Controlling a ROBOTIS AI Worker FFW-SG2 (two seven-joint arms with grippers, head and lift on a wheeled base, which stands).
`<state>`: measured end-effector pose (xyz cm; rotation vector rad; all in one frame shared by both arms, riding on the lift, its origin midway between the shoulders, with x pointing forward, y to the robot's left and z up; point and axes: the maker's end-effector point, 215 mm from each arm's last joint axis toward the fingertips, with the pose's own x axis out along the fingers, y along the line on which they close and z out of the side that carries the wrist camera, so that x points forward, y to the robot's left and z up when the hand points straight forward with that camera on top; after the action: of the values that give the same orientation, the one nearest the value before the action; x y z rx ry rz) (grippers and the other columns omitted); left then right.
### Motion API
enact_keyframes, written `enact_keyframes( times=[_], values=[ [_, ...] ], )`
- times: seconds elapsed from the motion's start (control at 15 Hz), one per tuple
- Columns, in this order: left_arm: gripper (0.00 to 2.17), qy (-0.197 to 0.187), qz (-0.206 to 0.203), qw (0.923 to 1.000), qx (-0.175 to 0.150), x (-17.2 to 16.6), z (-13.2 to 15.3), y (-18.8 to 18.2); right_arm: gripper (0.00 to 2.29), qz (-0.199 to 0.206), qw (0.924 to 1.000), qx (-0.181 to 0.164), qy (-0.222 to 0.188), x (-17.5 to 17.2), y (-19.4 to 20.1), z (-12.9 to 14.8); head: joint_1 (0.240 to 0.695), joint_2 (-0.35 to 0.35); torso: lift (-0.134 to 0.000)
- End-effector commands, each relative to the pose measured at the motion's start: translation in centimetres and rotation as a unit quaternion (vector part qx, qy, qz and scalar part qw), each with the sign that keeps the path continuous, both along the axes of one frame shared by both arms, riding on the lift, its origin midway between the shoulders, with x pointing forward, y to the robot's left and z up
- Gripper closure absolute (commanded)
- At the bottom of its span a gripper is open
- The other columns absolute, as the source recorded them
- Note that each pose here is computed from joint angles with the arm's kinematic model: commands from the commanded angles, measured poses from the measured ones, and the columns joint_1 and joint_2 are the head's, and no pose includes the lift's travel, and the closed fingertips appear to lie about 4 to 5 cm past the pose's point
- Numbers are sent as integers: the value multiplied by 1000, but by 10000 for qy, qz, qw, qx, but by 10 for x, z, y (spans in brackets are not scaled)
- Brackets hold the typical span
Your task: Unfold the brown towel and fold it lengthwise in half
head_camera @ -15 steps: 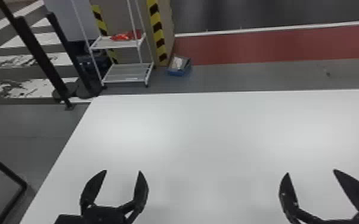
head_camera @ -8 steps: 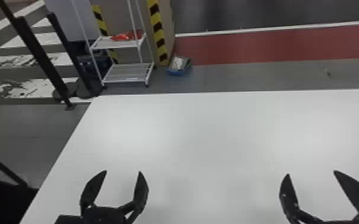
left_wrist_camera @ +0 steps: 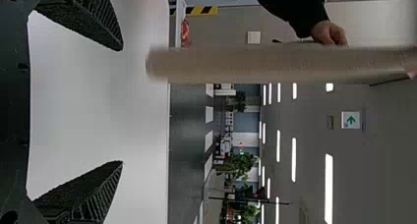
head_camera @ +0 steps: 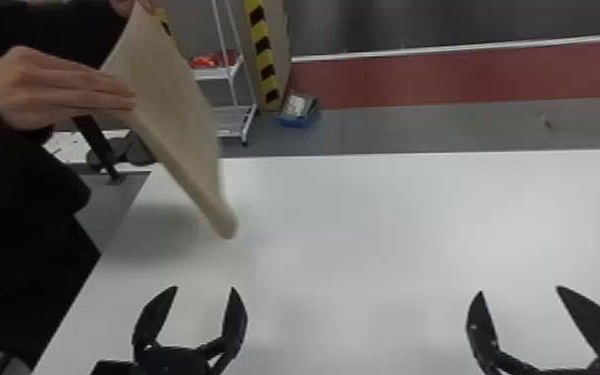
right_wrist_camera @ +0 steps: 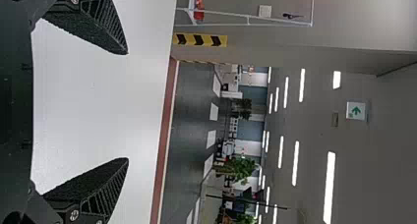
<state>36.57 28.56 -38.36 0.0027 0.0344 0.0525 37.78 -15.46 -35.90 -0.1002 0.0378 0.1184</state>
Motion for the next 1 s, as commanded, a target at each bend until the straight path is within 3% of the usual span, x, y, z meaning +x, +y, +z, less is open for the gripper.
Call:
enact_keyframes(
  times=[0.0,0.93],
  values=[
    [43,2,7,10000,-11,0,0,0,110,-5,10000,-7,14,0,-1,-2,695,201,-120],
    [43,-3,-2,10000,14,-1,1,-1,110,-6,10000,-5,6,0,-1,-1,695,199,-120]
  ],
)
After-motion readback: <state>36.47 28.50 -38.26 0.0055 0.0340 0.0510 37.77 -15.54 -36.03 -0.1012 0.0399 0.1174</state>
